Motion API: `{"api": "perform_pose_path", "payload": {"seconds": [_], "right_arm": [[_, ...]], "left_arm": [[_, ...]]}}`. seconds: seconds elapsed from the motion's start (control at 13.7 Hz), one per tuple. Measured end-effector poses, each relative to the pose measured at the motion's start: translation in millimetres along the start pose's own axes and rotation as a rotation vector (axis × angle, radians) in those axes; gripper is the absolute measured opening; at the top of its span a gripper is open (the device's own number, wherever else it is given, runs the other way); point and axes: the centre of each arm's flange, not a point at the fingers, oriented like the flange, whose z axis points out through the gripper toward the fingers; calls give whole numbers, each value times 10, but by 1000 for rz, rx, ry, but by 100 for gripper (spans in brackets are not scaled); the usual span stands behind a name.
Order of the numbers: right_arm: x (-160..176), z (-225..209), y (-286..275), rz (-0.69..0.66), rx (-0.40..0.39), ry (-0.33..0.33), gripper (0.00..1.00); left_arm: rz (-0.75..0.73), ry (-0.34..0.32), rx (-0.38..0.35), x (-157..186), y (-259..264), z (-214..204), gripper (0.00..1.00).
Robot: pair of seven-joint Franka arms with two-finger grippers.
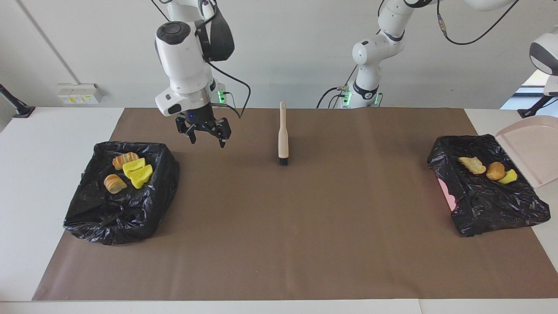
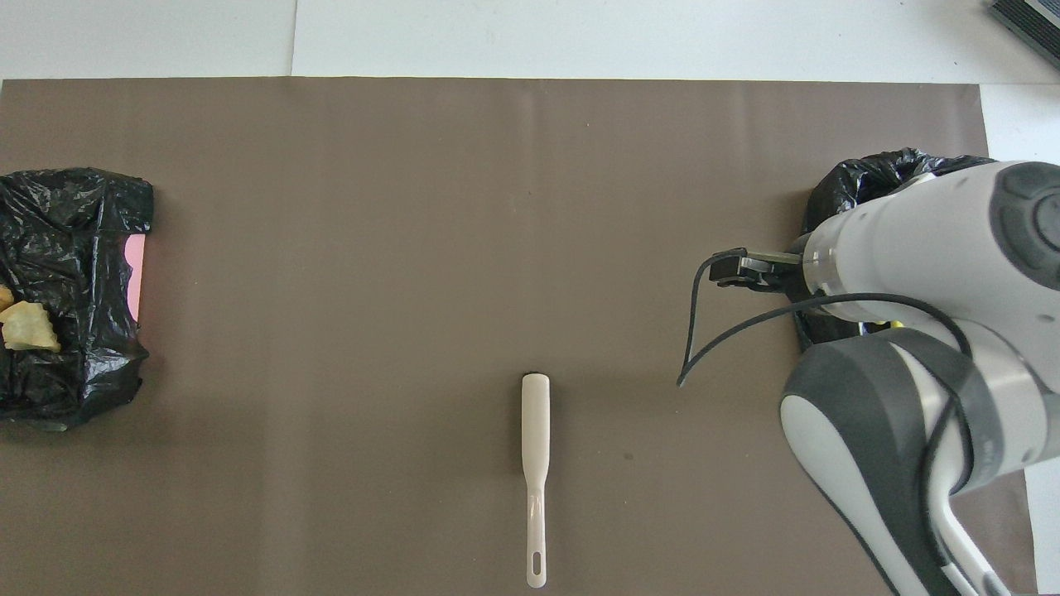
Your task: Sweep and dump trash in bin
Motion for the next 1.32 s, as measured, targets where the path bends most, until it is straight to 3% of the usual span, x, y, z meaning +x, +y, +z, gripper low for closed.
{"api": "perform_pose_path", "payload": {"seconds": [0.15,0.51,0.8,1.32], "right_arm": [[10,-281,212,-12,-11,-10,100],[10,-839,721,-33,-28,-29,100],[-35,-1247,1213,-85,-28,-41,100],[-123,-1311,1252,-86,-30,-55,100]], "left_arm": [[-34,26,14,6,-5,-210,32],[-258,346,-67,605,-95,-527,32],[-491,480,-188,1672,-279,-1322,32],[-926,642,-429,3437,-175,-2713,32]]}}
